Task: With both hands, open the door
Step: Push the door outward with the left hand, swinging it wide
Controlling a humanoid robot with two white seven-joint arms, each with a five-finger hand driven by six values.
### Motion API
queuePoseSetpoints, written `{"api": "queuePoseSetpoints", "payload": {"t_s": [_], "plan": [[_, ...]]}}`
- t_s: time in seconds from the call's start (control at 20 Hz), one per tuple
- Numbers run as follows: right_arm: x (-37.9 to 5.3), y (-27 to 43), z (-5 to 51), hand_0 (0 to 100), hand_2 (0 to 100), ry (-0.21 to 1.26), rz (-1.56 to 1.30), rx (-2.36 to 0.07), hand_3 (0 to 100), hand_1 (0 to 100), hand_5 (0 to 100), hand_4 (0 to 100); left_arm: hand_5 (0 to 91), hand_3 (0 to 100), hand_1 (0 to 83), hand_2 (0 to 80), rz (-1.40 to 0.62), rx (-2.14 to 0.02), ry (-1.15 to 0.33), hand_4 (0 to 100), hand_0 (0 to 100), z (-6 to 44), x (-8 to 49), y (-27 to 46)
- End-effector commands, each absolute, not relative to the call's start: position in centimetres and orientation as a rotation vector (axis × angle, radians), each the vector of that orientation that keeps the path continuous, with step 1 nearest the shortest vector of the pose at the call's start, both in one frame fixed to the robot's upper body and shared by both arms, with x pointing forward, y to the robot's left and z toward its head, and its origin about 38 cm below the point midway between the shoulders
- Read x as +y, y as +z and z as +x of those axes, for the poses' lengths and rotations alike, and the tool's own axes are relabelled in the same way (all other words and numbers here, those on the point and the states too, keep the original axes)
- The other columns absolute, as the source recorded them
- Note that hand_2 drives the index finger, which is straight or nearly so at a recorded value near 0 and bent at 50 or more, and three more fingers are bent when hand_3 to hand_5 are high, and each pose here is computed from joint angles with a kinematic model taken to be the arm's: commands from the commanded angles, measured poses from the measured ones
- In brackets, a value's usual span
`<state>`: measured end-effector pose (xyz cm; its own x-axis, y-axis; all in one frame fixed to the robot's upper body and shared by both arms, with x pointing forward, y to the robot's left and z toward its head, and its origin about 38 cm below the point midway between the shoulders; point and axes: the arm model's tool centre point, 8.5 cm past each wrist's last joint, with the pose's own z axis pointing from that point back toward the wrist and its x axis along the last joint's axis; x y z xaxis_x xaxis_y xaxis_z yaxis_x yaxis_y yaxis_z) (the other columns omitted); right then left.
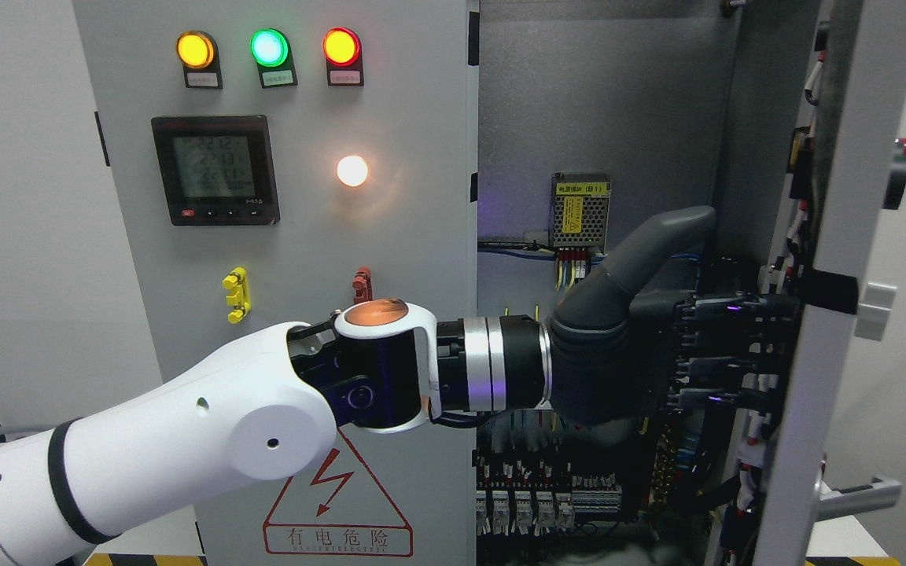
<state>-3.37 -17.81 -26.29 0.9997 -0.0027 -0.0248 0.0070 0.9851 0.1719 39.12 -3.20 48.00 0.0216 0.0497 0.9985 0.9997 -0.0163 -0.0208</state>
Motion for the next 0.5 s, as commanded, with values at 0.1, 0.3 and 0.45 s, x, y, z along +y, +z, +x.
{"api": "queuePoseSetpoints", "payload": {"t_s": [0.1, 0.3, 0.45], "plan": [[-17.8, -26.3, -3.4, 38, 0, -0.005, 0.173, 0.025, 0, 0, 0, 0, 0.0, 0, 0.0, 0.0, -1.349, -1.158, -1.257, 0, 0, 35.2, -8.7, 47.5], [-17.8, -26.3, -3.4, 38, 0, -0.005, 0.173, 0.025, 0, 0, 0, 0, 0.0, 0, 0.0, 0.0, -1.333, -1.163, -1.240, 0, 0, 34.5, -10.2, 47.3], [-17.8, -26.3, -3.4, 38, 0, -0.005, 0.173, 0.025, 0, 0, 0, 0, 0.0, 0, 0.0, 0.0, -1.337, -1.165, -1.236, 0, 0, 34.0, -10.8, 47.4]]}}
